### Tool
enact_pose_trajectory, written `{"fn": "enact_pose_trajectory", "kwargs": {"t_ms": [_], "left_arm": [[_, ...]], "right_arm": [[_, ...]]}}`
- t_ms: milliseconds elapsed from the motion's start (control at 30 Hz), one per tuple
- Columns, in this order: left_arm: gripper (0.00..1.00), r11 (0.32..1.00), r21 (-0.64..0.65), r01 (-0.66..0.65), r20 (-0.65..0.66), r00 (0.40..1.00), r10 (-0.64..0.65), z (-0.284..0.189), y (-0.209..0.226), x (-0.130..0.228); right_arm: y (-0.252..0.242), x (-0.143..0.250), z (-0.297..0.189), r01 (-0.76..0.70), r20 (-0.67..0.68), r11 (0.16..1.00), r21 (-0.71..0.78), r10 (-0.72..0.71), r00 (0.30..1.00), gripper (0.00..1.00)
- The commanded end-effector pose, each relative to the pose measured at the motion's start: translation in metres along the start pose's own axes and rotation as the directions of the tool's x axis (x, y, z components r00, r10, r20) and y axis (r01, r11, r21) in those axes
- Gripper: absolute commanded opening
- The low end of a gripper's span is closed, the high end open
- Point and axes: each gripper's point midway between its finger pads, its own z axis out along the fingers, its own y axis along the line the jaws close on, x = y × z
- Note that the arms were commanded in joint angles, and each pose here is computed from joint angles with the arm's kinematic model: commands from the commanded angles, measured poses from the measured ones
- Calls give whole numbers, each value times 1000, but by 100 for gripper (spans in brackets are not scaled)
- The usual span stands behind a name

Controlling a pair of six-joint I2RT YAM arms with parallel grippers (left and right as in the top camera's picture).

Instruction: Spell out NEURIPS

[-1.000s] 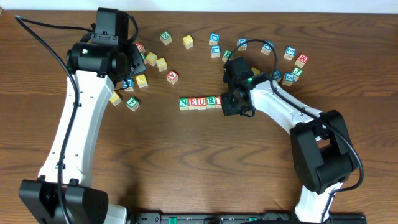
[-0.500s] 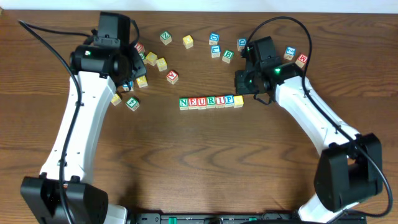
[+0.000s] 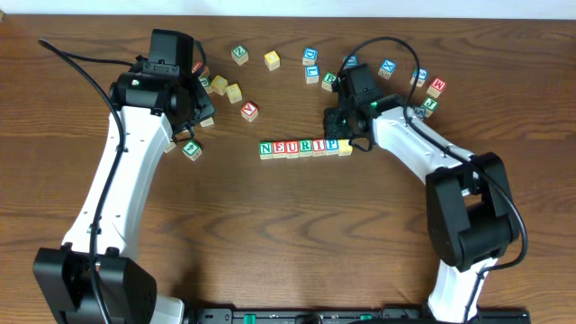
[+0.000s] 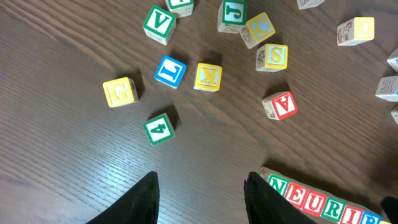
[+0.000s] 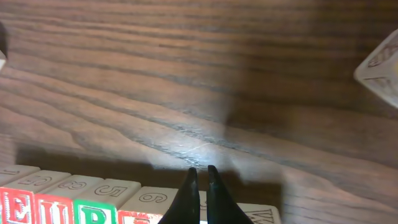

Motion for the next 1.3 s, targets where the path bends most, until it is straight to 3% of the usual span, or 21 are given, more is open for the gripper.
{"fn": "enact_pose_trajectory", "kwargs": {"t_ms": [0, 1267], "left_arm": [[44, 1000, -5, 12, -6, 1000, -12, 4, -1, 2], [44, 1000, -3, 12, -4, 1000, -12, 4, -1, 1]], "right_arm": [[1, 3, 5, -13, -10, 1000, -3, 13, 1000, 1], [5, 23, 10, -23, -87, 1000, -9, 22, 996, 1]]}}
